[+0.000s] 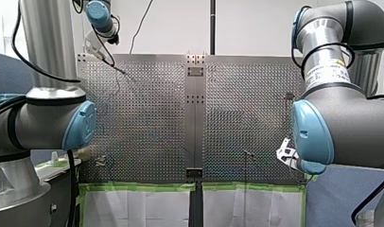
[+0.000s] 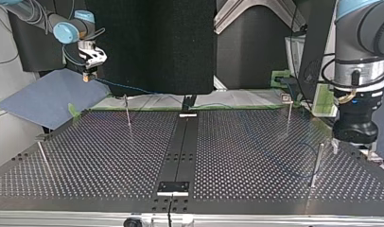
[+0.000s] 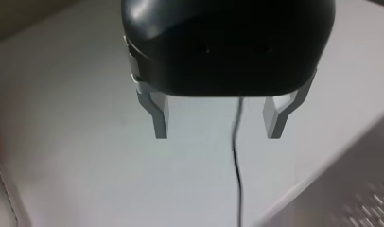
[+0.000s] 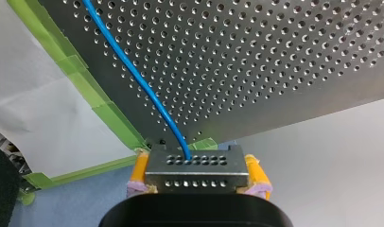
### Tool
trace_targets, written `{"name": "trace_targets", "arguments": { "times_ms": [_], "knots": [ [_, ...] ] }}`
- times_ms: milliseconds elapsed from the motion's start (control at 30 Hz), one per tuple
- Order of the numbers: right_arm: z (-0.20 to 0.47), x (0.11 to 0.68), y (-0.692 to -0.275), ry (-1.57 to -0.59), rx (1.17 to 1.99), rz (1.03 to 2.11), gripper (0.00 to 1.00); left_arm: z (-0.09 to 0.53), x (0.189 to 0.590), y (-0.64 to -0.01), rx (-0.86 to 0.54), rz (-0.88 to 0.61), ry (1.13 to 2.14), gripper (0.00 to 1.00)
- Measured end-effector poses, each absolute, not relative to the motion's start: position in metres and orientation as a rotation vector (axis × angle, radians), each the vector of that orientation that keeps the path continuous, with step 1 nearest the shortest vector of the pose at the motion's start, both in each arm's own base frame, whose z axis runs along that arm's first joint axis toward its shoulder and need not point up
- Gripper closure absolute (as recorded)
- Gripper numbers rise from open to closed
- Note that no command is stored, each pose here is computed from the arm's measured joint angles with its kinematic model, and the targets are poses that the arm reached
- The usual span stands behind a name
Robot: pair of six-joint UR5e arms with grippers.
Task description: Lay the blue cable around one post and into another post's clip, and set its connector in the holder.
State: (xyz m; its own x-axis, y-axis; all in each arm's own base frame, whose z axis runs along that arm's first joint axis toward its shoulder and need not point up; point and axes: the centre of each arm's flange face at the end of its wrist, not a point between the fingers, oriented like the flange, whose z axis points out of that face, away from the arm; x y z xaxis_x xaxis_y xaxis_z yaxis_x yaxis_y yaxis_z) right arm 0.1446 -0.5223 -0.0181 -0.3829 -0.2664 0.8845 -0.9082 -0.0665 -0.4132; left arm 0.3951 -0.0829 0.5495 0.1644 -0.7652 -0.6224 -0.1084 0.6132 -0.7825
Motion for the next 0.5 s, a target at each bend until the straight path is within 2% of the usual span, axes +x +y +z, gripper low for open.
{"name": "trace_targets", "arguments": {
  "times_ms": [300,500],
  "knots": [
    [-0.018,0.145,-0.522,-1.650,1.267,1.481,1.00,0.511,0.395,-0.073,-0.881,-0.378,1.476,0.00],
    [-0.018,0.145,-0.522,-1.650,1.269,1.479,1.00,0.506,0.391,-0.068,-0.893,-0.277,1.521,0.00]
  ]
}}
